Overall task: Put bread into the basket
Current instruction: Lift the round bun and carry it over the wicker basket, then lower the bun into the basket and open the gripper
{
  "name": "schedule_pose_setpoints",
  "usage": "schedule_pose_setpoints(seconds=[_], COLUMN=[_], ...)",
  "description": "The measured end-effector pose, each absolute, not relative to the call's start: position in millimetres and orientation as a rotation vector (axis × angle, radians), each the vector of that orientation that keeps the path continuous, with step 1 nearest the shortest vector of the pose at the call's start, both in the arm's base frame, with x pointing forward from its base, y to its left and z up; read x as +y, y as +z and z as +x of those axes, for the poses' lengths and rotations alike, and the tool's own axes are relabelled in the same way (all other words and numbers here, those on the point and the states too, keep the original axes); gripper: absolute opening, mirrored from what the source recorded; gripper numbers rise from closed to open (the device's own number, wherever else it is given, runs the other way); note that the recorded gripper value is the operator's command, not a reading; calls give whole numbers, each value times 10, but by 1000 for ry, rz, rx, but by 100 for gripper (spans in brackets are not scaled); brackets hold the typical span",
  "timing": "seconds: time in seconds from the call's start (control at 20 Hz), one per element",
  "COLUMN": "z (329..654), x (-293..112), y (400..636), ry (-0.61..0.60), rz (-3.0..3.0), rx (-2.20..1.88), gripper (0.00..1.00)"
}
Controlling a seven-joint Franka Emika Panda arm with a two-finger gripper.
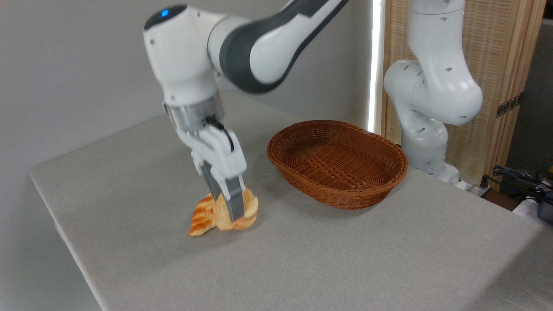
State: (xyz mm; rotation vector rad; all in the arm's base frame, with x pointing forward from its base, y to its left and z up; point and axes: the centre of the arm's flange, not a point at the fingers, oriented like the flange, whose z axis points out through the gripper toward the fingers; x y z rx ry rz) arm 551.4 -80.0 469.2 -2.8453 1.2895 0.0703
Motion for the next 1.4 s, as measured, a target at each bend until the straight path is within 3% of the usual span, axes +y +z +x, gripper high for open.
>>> schedule_pose_setpoints(seconds=[0.2, 0.3, 0.45, 0.6, 0.7, 0.75, 1.05, 1.4], z=[5198, 5006, 4774, 4554, 4391, 4319, 4034, 3975], x=[-930, -1091, -1246, -1302, -1317, -1338, -1621, -1688], y=[5123, 5269, 5334, 5307, 5221, 5167, 4817, 4750], ry=[107, 154, 270, 382, 455, 487, 632, 661], rz=[-2850, -2846, -2834, -2854, -2886, -2891, -2871, -2854], rx=[1335, 1388, 1428, 1426, 1425, 1436, 1486, 1509], gripper=[60, 78, 78, 79, 96, 100, 100, 100])
